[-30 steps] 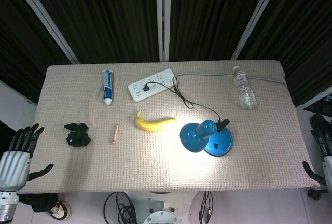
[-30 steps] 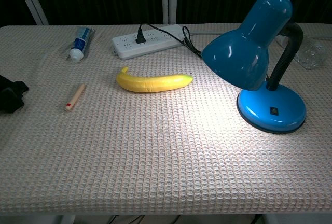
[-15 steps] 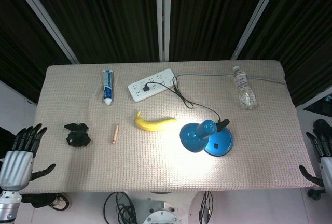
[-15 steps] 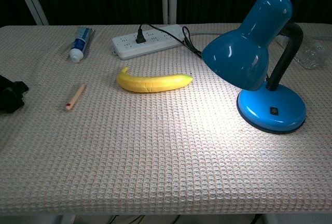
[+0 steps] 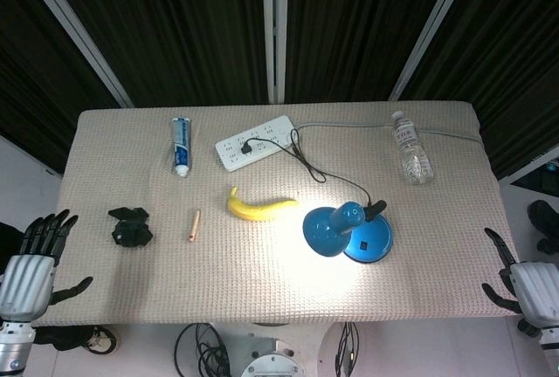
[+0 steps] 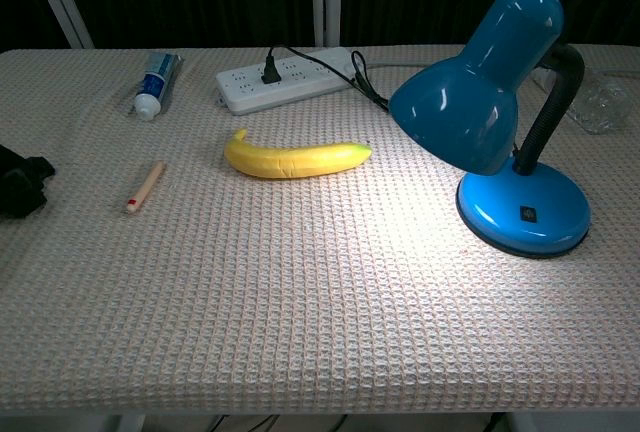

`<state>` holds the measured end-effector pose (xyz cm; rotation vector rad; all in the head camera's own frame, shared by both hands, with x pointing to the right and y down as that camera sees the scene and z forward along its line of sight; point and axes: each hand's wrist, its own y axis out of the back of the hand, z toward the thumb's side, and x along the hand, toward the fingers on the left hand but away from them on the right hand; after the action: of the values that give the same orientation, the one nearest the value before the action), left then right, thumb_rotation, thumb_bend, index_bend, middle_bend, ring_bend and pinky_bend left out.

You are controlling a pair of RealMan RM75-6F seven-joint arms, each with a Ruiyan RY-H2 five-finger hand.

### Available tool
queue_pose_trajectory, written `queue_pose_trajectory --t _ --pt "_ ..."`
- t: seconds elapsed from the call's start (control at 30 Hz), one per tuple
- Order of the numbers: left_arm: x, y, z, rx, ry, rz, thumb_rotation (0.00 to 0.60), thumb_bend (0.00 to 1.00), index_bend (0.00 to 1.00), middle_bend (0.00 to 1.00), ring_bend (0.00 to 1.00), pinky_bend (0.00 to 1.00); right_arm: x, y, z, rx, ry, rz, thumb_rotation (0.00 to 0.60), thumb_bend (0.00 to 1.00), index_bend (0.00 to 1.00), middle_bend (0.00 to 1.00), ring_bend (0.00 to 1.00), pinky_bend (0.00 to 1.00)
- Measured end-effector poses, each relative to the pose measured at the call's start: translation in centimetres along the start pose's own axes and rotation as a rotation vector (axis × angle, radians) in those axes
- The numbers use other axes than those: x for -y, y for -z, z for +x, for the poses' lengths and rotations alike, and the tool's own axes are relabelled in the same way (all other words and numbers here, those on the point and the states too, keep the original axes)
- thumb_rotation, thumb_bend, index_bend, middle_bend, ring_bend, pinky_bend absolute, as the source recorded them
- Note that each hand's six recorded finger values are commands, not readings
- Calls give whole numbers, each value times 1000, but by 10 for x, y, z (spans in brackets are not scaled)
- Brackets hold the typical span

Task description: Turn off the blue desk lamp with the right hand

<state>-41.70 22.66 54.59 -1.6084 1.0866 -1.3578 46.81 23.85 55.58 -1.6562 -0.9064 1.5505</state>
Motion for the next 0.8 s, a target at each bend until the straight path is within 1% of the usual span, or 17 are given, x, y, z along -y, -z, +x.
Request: queue_pose_trajectory --t 0.2,0.33,0.37,0.43,0.5,0.67,0.8 --pt "1 0 0 0 3 0 600 0 0 0 0 0 7 -16 -6 -54 -25 15 600 406 0 1000 991 937" --pt "1 0 -1 -3 3 1 600 0 0 0 0 0 14 -26 -10 -87 -60 29 600 574 0 1000 991 939" --pt "1 0 -1 -5 2 1 600 0 0 0 0 0 16 -30 -11 -98 -69 33 600 634 0 1000 992 939" --pt "0 1 -1 -8 1 1 600 0 0 0 0 0 20 -38 -13 -130 -85 40 600 721 0 1000 992 938" --pt "0 2 -1 -11 2 -2 600 0 0 0 0 0 26 -46 -15 -158 -104 45 600 754 0 1000 991 938" --pt "2 5 0 -16 8 -3 600 0 0 0 0 0 42 -61 -22 -200 -165 71 600 747 0 1000 991 938" --pt "2 6 0 -18 8 -6 600 0 0 0 0 0 55 -76 -35 -233 -231 93 600 743 0 1000 992 938"
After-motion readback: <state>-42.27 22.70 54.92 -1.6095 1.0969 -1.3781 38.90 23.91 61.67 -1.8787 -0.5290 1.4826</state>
